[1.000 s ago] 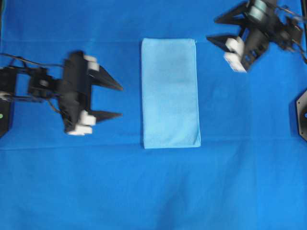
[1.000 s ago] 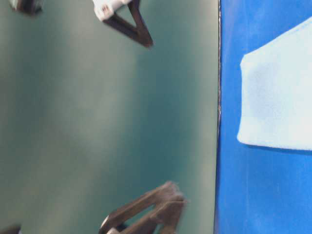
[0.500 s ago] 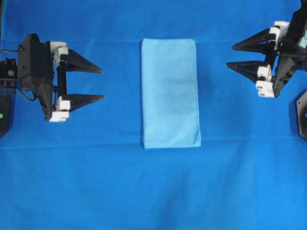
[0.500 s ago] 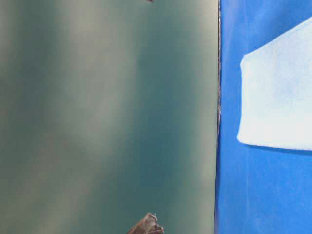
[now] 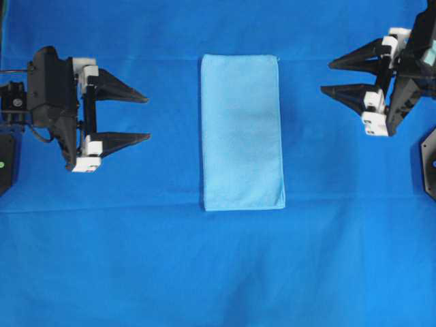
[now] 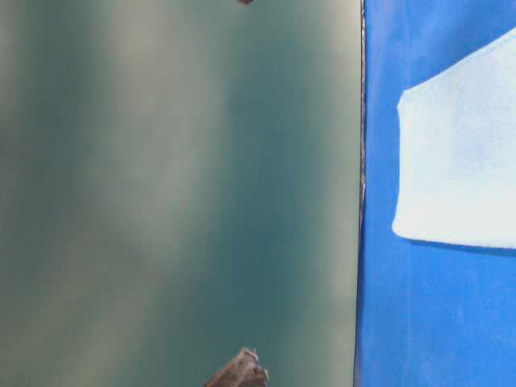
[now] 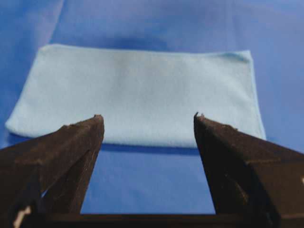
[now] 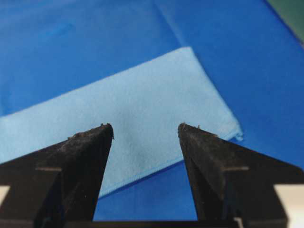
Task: Fold the light blue towel.
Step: 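Withdraw both open grippers to the sides of the towel, then move both grippers to the strip's top corners and grasp them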
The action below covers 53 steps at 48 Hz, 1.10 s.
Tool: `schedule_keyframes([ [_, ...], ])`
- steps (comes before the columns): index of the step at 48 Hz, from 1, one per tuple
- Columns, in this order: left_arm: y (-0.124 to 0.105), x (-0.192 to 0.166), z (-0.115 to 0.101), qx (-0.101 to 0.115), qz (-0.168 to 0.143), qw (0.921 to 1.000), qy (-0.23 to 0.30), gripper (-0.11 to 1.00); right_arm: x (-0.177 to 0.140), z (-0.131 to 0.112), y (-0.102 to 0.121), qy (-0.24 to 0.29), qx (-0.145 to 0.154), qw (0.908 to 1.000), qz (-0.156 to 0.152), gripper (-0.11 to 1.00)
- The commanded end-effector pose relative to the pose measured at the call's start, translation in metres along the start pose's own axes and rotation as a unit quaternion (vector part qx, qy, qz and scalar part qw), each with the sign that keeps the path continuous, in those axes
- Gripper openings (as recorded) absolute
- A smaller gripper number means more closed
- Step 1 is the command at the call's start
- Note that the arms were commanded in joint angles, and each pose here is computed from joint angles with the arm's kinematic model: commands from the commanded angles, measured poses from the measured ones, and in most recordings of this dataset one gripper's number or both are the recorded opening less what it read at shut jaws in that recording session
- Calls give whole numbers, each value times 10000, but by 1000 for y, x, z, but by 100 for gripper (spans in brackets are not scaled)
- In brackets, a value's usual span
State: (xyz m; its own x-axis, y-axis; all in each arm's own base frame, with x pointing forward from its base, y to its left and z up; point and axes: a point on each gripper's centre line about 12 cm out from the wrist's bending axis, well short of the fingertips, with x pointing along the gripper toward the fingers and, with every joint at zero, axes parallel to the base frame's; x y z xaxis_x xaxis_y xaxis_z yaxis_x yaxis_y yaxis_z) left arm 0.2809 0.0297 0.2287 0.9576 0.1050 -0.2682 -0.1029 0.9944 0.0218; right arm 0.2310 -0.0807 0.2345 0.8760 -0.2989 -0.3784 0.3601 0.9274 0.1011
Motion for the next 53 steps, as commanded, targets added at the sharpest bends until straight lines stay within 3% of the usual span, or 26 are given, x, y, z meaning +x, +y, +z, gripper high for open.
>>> schedule_keyframes([
  [1, 7, 10, 16, -14, 117, 9998, -189, 73, 7, 15, -3, 18, -44, 9999, -135, 61],
  [14, 53, 61, 9, 148, 721, 9968, 319, 73, 55, 8, -41, 987, -130, 9910, -898, 61],
  [21, 85, 89, -9, 48, 1045, 9923, 663, 73, 85, -1, -58, 1372, -255, 9843, -1081, 61],
  [34, 130, 123, -45, -176, 1445, 9829, 1124, 73, 136, -31, -85, 1949, -253, 9734, -1173, 61],
  [53, 142, 153, -90, -259, 1473, 9776, 1479, 73, 171, -62, -93, 2213, -159, 9699, -1004, 60],
])
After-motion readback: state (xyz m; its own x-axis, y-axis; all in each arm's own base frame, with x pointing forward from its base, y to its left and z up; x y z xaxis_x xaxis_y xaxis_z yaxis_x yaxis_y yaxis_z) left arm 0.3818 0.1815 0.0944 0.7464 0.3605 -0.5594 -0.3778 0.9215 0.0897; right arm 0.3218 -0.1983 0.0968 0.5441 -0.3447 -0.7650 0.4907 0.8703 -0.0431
